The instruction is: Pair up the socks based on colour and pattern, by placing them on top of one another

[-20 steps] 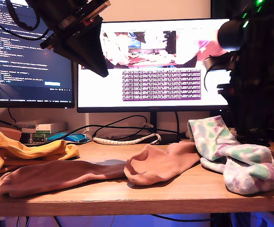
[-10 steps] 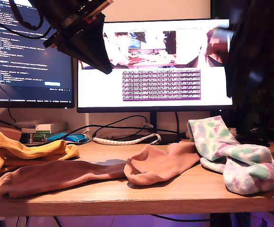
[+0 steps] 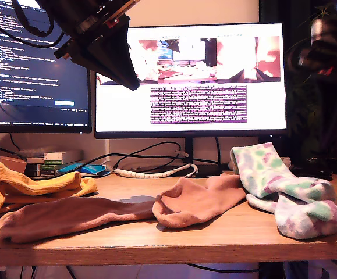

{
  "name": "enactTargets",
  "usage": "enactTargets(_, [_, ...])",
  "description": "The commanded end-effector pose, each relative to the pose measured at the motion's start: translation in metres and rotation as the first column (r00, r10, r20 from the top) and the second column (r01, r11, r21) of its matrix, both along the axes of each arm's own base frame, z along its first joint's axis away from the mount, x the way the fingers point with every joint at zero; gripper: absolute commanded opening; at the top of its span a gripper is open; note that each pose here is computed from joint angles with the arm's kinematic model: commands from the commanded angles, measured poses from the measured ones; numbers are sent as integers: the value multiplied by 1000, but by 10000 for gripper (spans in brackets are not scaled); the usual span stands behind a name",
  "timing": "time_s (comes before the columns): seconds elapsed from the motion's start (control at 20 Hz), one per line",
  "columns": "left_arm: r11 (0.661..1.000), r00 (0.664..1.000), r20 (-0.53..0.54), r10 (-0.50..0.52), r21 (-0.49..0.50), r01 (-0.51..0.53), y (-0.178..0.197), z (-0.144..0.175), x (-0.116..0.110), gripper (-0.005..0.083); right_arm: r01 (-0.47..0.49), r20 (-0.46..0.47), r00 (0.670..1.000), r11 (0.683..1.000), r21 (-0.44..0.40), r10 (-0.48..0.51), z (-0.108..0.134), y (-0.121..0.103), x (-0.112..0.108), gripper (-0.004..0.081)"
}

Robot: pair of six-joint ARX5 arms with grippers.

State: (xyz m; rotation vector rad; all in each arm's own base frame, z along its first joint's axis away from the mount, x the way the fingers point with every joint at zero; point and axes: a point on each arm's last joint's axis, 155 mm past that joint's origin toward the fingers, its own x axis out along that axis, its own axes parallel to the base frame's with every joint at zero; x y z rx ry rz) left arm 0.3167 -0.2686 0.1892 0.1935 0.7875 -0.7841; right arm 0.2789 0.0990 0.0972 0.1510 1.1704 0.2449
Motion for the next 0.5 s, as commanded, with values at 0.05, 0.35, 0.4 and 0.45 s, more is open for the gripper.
enactTargets(0.05, [1000,1000,8,-9,-5,9,0,2,-3,-20,8,-9,1000,1000,16,-8,-9,5,8,529])
enactTargets(0.35, [1000,1000,17,-23,6,23,0,1,-3,-20,13,-95,995,999,40,-9,-40,14,15,526])
enactTargets(0.4, [1000,1000,15,-23,7,23,0,1,-4,-20,18,-91,996,999,43,-14,-42,15,18,503])
enactTargets(0.45, [1000,1000,11,-22,9,22,1,0,-4,-20,30,-89,996,998,48,-26,-43,16,21,449])
